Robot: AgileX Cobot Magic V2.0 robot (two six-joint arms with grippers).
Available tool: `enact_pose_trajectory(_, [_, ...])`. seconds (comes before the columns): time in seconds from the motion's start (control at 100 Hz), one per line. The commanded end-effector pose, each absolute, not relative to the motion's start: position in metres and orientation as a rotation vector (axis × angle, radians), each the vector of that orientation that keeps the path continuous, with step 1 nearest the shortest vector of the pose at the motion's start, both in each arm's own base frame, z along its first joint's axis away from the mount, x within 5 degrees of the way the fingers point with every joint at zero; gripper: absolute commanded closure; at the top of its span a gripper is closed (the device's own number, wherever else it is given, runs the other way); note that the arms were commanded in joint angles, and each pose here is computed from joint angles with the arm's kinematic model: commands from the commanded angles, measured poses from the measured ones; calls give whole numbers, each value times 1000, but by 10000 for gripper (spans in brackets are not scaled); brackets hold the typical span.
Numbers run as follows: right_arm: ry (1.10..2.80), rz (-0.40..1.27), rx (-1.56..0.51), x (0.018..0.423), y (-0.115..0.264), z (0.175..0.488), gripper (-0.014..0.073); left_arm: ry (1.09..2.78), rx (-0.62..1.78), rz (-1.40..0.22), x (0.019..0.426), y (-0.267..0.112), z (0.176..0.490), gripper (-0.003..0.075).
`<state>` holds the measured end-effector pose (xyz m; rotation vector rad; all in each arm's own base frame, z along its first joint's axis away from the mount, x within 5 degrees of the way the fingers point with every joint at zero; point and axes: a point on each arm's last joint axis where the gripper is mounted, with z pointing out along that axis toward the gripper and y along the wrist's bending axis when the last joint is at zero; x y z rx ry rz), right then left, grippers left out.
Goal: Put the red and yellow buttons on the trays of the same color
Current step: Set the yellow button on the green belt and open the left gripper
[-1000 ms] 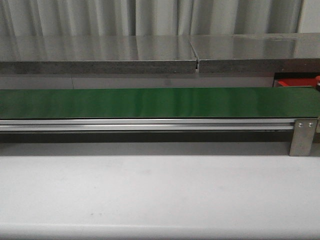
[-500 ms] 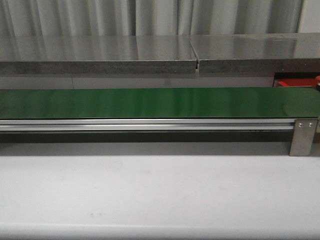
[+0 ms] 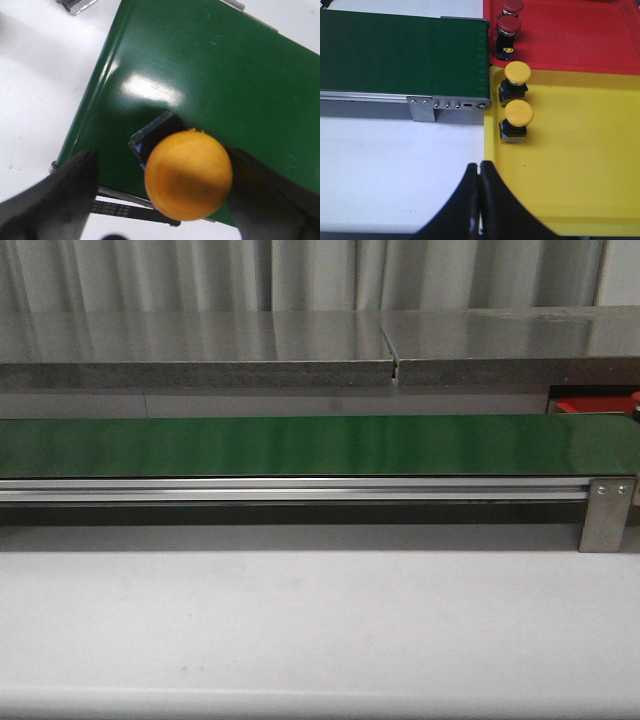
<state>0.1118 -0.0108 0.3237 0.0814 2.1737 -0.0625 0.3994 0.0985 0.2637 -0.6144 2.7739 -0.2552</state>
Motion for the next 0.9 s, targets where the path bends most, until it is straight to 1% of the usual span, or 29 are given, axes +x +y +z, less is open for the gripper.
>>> enact_pose_trajectory(0.0, [2086,-84,67,114,-12,337,712,2676,-586,-267,397,96,296,128])
enact_pose_trajectory(0.11, [2086,-84,67,114,-12,337,712,2635,-580,-292,397,94,308,133])
enact_pose_trajectory(0.29, [2086,-84,67,114,-12,337,712,2544,-556,-343,391,88,341,133])
enact_pose_trajectory(0.45, [2086,-84,67,114,-12,337,712,2487,-526,-331,383,88,366,133])
enact_pose_trajectory(0.59, [2087,-84,67,114,-12,337,712,2464,-557,-322,375,98,374,133])
enact_pose_trajectory(0.76, [2087,-84,67,114,-12,337,712,2452,-604,-299,368,120,373,134])
enact_pose_trajectory(0.89, [2087,-84,67,114,-12,337,712,2456,-620,-229,363,134,372,134])
